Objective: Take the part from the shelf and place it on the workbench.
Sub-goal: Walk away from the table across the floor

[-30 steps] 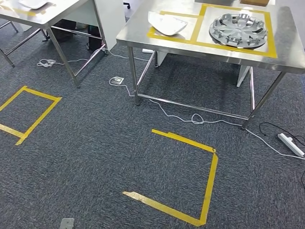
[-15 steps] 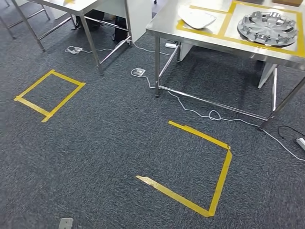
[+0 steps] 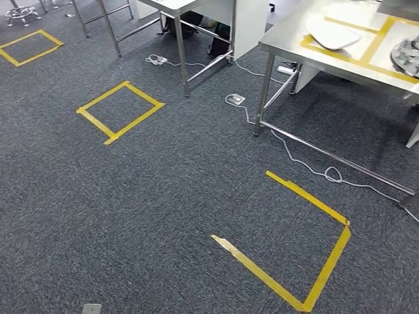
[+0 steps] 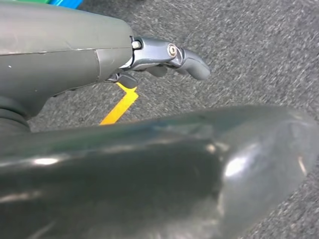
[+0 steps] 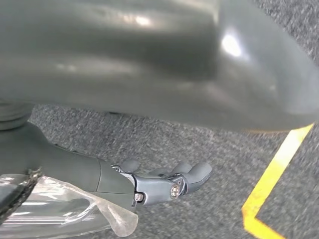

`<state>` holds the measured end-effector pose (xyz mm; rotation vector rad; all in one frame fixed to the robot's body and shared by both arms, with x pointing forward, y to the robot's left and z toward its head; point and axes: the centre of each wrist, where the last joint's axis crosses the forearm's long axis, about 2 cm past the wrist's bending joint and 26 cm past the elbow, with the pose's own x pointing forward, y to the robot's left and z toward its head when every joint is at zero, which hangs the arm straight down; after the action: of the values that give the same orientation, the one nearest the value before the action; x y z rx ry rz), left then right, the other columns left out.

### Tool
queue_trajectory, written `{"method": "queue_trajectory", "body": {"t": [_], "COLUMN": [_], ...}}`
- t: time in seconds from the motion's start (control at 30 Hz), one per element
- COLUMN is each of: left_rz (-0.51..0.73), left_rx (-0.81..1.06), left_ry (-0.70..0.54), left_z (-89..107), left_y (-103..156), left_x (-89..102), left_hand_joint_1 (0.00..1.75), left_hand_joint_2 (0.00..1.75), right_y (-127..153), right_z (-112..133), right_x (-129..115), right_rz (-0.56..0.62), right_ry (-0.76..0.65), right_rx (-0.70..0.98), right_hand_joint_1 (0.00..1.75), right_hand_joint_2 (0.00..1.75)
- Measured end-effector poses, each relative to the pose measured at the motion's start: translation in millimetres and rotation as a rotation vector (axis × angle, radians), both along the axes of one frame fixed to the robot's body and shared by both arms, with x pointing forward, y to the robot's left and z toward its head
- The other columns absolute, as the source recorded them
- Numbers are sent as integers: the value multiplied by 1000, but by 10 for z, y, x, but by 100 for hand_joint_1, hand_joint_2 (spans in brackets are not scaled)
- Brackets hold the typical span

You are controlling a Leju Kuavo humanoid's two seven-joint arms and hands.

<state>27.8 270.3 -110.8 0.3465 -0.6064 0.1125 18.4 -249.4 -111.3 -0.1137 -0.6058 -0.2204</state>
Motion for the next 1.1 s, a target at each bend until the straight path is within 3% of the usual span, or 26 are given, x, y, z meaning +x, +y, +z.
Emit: {"method": "queue_trajectory", "body": {"t": [1.1], "left_rz": [-5], "left_rx": [5], "left_ry": [-3], "left_z": [2], "left_y": [-14], "left_x": [18], "left_hand_joint_1": [0], "left_hand_joint_2": [0], "right_y": [56], "right_z": [6], "right_x": [7], "right_rz": [12], "right_ry": [-11], "right_rx": [22], "right_hand_joint_1": [0], "right_hand_joint_2": [0]}}
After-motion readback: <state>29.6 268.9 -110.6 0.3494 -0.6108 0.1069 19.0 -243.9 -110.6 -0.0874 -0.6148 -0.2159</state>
